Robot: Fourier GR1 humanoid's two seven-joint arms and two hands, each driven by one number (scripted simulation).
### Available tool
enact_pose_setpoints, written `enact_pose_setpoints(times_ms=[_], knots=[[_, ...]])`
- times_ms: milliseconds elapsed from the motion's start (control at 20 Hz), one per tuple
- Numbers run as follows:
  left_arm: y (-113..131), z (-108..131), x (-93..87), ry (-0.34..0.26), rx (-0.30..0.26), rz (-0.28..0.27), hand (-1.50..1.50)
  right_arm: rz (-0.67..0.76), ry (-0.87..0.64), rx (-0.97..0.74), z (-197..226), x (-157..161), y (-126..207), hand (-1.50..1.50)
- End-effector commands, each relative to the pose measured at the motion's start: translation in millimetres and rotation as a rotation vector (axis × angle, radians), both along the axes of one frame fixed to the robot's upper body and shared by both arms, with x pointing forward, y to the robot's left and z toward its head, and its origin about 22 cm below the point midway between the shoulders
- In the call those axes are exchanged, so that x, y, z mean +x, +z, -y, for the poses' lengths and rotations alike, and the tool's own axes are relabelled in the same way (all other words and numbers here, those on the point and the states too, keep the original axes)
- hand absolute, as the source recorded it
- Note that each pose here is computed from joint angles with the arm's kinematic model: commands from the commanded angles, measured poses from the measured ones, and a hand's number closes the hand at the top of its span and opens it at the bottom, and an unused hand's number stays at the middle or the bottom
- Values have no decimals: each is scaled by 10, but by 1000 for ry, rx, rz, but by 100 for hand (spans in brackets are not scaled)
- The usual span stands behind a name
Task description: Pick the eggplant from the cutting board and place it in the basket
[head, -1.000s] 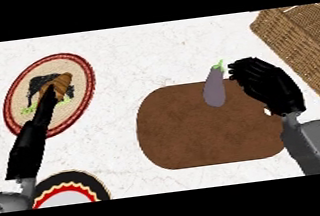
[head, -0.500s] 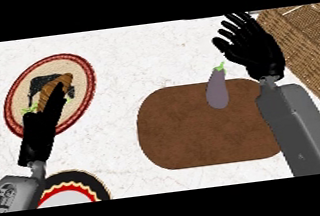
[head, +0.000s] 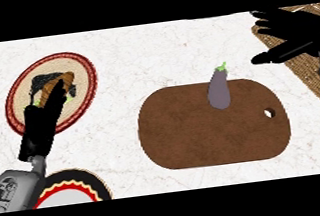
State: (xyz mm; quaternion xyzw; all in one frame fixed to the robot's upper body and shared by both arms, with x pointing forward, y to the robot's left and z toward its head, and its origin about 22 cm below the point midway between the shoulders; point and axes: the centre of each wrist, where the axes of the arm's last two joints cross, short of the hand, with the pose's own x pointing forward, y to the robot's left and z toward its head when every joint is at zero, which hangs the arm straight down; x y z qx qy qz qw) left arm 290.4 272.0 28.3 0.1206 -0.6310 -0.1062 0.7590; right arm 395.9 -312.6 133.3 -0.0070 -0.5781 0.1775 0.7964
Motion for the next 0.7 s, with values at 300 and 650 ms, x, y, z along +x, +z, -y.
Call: enact_pose_setpoints(times_ms=[300, 650], knots=[[54, 169, 35, -25, -19, -16, 0, -248, 447, 8, 602, 184, 473, -150], [-81, 181, 44, -17, -13, -8, 0, -305, 425, 16, 576, 374, 556, -150]])
